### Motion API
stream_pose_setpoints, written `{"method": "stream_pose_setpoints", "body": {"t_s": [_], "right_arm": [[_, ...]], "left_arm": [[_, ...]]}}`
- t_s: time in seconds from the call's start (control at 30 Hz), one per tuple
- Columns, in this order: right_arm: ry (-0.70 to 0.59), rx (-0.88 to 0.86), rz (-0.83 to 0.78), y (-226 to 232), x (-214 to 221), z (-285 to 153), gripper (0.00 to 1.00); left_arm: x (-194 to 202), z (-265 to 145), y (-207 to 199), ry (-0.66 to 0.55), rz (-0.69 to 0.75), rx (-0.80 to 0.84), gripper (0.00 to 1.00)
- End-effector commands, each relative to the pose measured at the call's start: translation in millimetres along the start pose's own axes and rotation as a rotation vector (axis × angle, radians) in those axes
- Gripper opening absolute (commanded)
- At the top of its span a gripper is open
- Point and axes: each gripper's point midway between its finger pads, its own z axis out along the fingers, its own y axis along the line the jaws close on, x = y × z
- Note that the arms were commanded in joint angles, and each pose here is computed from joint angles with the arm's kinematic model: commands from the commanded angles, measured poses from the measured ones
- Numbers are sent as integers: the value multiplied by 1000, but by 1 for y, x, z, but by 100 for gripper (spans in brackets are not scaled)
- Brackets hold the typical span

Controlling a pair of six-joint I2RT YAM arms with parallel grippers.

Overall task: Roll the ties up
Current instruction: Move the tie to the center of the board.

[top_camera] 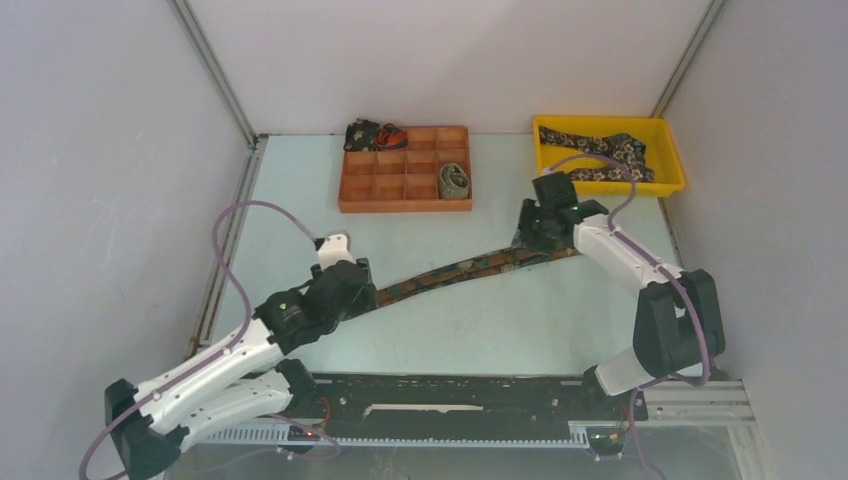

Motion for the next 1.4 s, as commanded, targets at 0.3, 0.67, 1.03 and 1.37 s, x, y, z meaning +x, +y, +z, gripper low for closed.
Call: {"method": "stream_pose_setpoints", "body": {"t_s": [0.3, 0.67, 1.03, 1.37], "right_arm": [[-142, 181, 398, -150, -62, 0, 65], [-142, 302, 488, -213, -82, 19, 70], [-101, 376, 491, -229, -88, 50, 66], [-47, 397, 487, -232, -82, 63, 42]], "left_arm": [[-4, -20, 1, -86, 29, 163, 68], [3, -14, -7, -61, 39, 188, 67], [-42, -44, -19, -117, -55, 219, 75], [-28, -37, -11, -81, -67, 190, 75]]}}
